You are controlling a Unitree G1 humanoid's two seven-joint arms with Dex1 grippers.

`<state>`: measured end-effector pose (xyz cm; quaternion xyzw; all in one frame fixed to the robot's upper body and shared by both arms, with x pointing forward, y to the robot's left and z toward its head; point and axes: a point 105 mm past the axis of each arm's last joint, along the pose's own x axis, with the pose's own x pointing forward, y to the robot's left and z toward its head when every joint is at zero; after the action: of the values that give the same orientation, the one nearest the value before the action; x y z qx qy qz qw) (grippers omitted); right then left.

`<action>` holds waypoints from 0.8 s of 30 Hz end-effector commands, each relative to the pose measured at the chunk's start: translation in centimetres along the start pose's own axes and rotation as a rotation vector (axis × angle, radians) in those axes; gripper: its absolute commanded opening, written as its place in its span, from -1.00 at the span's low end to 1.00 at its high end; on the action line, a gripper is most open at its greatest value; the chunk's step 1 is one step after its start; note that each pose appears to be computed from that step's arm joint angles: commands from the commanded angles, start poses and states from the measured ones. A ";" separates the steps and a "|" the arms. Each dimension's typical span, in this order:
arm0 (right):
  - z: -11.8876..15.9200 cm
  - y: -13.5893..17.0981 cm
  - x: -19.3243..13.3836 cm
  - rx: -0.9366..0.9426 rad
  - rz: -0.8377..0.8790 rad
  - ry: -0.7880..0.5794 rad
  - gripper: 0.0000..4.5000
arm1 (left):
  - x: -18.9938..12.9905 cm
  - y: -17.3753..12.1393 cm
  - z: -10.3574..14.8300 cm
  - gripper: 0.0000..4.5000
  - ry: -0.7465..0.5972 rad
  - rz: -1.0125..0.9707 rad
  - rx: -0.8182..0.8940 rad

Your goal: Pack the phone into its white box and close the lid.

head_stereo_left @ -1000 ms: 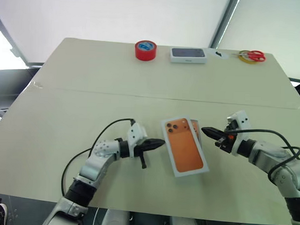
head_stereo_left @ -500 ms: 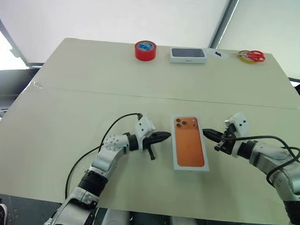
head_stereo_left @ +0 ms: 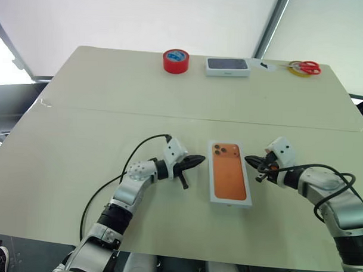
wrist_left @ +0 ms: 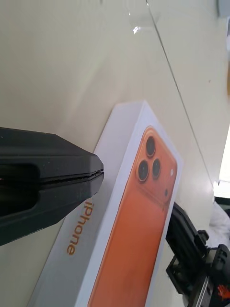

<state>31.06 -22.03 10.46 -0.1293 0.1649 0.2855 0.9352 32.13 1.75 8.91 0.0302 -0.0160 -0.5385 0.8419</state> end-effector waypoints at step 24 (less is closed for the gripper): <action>3.1 3.7 -1.1 -0.030 0.294 -0.160 0.51 | -2.1 3.5 3.5 0.70 0.017 0.027 0.040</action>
<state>28.20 -17.77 10.70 -0.1032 0.1410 0.4381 0.8818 33.63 3.09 9.85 0.0562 0.0214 -0.5486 0.8339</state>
